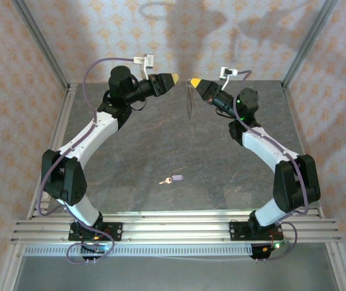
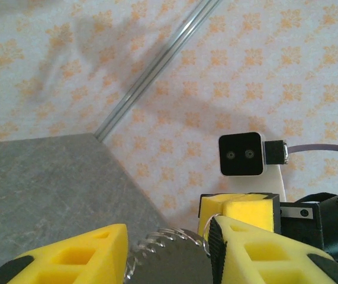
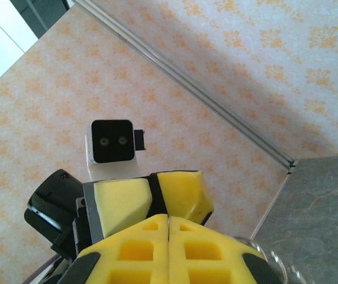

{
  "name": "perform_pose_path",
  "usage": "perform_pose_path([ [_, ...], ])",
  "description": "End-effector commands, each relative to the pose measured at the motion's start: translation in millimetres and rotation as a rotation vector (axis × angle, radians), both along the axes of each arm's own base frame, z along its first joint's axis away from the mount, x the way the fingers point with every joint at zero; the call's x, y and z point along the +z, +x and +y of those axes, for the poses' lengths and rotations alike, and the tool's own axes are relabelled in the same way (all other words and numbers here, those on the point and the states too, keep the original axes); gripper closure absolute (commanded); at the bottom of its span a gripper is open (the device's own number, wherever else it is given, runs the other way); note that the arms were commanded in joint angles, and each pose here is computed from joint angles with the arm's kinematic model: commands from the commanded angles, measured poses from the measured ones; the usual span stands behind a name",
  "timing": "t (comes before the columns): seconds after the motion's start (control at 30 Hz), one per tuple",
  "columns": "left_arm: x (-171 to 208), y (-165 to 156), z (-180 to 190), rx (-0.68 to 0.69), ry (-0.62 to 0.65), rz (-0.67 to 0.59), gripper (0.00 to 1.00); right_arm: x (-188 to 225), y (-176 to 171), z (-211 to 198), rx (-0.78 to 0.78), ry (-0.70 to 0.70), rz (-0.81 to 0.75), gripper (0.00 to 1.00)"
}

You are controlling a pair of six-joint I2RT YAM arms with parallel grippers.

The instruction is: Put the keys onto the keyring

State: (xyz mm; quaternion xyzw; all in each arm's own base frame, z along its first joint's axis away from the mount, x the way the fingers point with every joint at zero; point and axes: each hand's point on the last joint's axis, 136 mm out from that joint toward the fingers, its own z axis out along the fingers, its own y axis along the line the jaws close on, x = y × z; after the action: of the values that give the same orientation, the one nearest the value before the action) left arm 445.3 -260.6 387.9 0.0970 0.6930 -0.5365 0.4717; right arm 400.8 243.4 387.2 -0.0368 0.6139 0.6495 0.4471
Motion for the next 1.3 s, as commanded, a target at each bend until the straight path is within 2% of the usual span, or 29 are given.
perform_pose_path([
  [0.0,21,-11,-16,-0.080,-0.029,-0.066,0.59,47,-19,0,0.009,0.039,-0.134,1.00],
  [0.57,15,-17,-35,-0.148,-0.004,-0.062,0.61,48,-22,6,0.036,0.046,-0.134,1.00],
  [0.93,18,-27,-40,-0.195,-0.010,-0.082,0.78,43,-19,6,0.028,0.039,-0.123,1.00],
  [1.27,22,-29,-41,-0.199,-0.010,-0.093,1.00,38,-17,7,0.030,0.029,-0.111,1.00],
])
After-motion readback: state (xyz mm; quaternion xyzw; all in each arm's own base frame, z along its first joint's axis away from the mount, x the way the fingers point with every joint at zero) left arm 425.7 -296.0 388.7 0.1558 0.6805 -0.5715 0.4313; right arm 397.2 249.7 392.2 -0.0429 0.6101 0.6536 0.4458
